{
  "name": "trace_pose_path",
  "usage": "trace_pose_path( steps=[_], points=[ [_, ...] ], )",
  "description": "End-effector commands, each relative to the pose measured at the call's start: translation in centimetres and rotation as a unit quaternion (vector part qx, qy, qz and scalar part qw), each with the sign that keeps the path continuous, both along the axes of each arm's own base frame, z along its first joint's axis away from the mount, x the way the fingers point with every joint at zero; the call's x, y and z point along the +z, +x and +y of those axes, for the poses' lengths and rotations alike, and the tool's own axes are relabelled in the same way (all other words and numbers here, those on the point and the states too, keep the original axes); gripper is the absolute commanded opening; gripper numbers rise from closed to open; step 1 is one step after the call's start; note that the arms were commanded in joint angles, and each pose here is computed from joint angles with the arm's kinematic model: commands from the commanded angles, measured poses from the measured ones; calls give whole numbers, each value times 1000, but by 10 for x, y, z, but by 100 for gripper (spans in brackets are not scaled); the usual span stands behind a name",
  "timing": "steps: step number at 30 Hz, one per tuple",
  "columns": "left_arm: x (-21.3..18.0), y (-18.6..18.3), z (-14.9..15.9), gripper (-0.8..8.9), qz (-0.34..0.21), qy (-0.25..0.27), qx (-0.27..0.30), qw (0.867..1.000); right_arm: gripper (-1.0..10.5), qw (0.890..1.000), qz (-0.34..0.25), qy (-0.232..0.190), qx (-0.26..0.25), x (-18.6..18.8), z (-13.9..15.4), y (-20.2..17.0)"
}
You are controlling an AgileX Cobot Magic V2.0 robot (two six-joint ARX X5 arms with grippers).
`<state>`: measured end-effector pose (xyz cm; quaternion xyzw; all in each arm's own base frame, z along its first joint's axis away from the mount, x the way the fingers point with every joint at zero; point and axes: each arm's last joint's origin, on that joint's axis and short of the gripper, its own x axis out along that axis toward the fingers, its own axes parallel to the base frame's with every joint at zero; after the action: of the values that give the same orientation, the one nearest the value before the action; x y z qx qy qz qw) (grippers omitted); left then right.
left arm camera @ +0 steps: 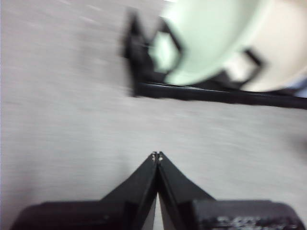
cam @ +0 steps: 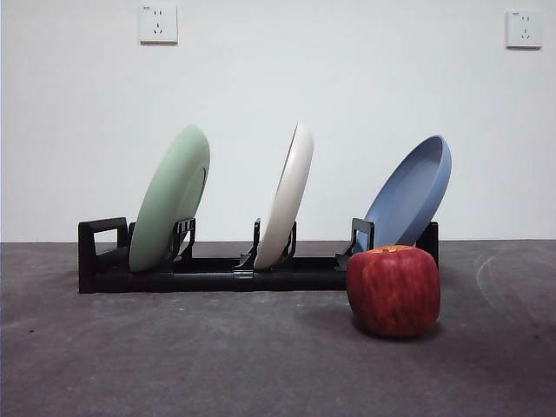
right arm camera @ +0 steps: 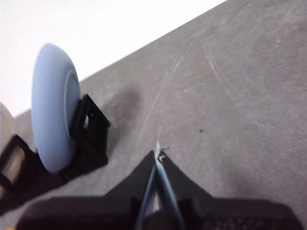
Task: Take the green plate from the plate rack,put the plate on the table,take the apple from the table,put the apple in the plate
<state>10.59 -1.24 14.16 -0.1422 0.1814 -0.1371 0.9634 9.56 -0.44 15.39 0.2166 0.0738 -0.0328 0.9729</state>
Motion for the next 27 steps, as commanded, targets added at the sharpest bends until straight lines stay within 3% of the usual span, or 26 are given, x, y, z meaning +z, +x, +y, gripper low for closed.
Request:
trace_pose_path(
  steps=[1,3,7,10,16,21,27],
  points=[
    [24,0,-3,-4,-25,-34,-56,998,-8,999,-47,19,15,12,1,0],
    [53,-2,-5,-5,-51,-42,-86,994,-8,995,-88,19,49,36,3,-4],
    [127,-1,-5,-5,-91,-39,-87,991,-8,990,-123,11,66,97,4,-9],
    [182,8,-5,-4,-104,-39,-89,990,-8,983,-126,-16,131,151,8,1],
    [247,31,-8,-4,-49,-42,-133,989,-2,960,-56,4,276,215,14,29],
    [276,56,-12,0,21,-18,-171,985,1,928,-4,16,371,246,17,52],
    [285,86,-19,46,83,-1,-190,978,9,916,49,8,399,258,23,70]
  ],
)
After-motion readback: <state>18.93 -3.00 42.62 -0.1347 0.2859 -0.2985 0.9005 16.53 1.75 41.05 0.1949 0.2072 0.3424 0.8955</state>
